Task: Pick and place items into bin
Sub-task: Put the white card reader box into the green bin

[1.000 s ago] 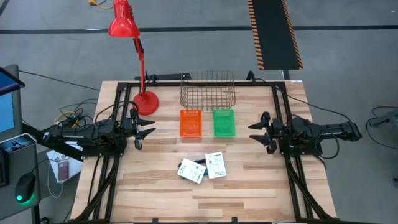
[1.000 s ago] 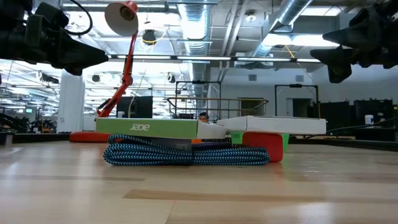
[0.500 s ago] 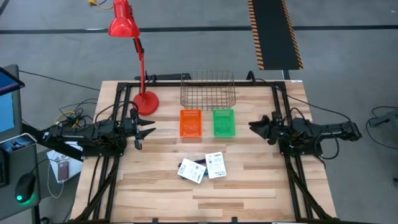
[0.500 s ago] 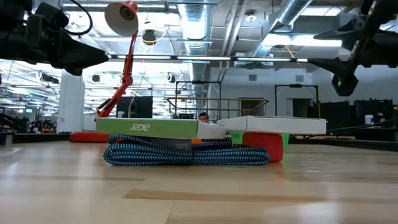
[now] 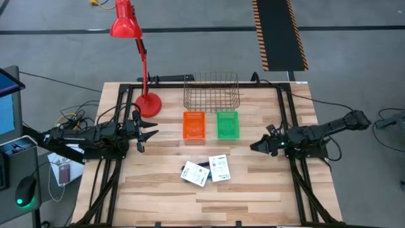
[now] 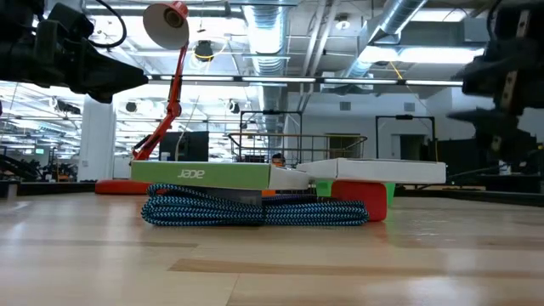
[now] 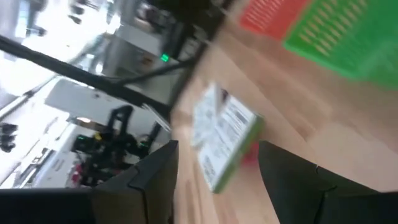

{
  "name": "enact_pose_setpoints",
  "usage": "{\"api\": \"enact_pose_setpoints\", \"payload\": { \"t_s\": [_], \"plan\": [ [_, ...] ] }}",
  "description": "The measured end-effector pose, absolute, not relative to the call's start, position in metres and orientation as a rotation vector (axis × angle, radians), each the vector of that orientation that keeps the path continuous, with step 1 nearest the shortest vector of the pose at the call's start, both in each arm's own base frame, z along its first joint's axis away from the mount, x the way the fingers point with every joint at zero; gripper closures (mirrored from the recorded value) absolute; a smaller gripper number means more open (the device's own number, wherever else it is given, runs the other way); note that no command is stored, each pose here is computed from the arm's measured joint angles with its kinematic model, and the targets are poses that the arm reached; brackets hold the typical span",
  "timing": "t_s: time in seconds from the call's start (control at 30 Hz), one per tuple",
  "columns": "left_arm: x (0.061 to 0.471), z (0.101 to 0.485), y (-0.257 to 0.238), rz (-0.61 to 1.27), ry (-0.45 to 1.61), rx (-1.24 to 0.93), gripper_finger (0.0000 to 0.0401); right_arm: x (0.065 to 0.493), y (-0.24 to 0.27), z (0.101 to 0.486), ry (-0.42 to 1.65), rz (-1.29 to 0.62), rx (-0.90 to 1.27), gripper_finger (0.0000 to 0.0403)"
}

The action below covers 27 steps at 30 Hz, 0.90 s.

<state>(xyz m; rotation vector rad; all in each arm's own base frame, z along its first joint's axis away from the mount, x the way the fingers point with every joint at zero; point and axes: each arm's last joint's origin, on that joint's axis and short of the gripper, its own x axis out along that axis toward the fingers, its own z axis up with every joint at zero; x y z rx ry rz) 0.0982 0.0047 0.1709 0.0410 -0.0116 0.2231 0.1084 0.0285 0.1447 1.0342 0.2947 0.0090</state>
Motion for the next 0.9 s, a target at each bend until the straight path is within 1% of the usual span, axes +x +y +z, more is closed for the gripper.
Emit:
{"api": "enact_pose_setpoints", "payload": {
  "t_s": [0.27, 0.57, 0.9],
  "plan": [
    [0.098, 0.171, 0.005, 0.223, -0.011, 0.047, 0.0271, 0.112, 0.035, 0.131, 0.429, -0.090, 1.185, 0.0186],
    [0.098, 0.171, 0.005, 0.223, -0.010, 0.051, 0.0271, 0.109, 0.044, 0.129, 0.497, -0.072, 1.331, 0.0158],
    [0.098, 0.171, 0.005, 0.223, -0.012, 0.043, 0.0271, 0.110, 0.051, 0.126, 0.483, -0.140, 1.399, 0.0158]
  ]
}}
